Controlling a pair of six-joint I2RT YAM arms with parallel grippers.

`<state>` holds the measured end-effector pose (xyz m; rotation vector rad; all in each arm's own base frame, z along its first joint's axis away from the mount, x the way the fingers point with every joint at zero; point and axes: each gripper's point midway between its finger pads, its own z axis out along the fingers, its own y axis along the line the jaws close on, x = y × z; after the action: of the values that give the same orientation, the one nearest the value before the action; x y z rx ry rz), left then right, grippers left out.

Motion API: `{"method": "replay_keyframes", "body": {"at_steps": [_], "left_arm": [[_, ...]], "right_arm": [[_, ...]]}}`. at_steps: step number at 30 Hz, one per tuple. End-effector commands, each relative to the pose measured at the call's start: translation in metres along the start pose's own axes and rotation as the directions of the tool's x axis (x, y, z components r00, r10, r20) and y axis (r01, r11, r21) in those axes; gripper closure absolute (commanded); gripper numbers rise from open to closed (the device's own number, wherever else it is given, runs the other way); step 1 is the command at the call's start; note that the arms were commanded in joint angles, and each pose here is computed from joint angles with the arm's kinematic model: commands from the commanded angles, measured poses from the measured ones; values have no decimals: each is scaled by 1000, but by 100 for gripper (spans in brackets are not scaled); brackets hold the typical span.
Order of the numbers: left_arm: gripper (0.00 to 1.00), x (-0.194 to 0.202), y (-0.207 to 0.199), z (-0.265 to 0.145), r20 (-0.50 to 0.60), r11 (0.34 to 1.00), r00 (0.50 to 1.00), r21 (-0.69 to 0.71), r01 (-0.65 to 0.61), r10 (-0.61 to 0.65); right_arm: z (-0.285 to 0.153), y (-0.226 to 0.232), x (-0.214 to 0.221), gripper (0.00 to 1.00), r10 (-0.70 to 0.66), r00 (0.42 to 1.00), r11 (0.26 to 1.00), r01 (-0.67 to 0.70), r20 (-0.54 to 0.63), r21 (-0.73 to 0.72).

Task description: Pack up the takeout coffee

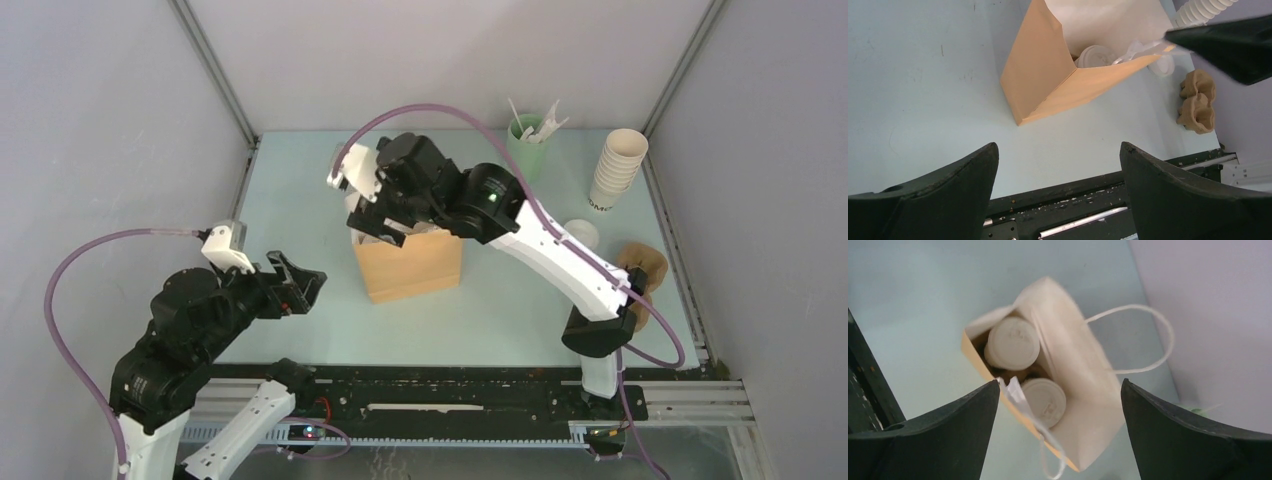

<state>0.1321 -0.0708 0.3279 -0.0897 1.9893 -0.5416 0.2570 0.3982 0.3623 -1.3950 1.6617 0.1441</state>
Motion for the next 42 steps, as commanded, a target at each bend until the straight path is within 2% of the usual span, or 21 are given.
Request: {"method": "replay_keyframes", "body": {"at_steps": [1,5,9,13,15,20,24,32,37,42], "left_arm": [[5,-14,-5,1,25,1000,1000,3,-15,15],[5,-22,-10,0,33,1000,999,11,-15,15],[5,-33,-21,4,33,999,999,42,-1,0],[6,-43,-53,17,-41,989,999,148,18,-12],[9,-48,-68,26,-82,981,997,190,29,-14],[18,-52,-101,51,-180,949,983,298,100,-47],[27,-45,-104,77,-275,950,955,252,186,-114],[40,-34,-103,112,-333,942,921,193,274,-200],[51,-37,-101,126,-329,942,913,150,302,-240],[55,-22,-96,136,-362,940,890,91,330,-277]], "right_arm": [[-49,-33,-47,0,173,962,981,-187,214,50],[-71,-53,-45,0,315,908,942,-335,277,28],[-67,-39,-35,2,432,866,901,-426,251,-81],[-61,-23,-33,20,643,748,762,-605,164,-231],[-60,-17,-27,28,689,713,715,-641,128,-279],[-66,-7,-1,28,726,678,677,-674,115,-296],[-79,-12,21,28,754,647,651,-712,115,-263],[-113,-45,50,27,778,592,625,-762,210,-170],[-120,-48,55,27,769,600,636,-754,219,-166],[-121,-46,61,27,748,629,661,-735,210,-153]]}}
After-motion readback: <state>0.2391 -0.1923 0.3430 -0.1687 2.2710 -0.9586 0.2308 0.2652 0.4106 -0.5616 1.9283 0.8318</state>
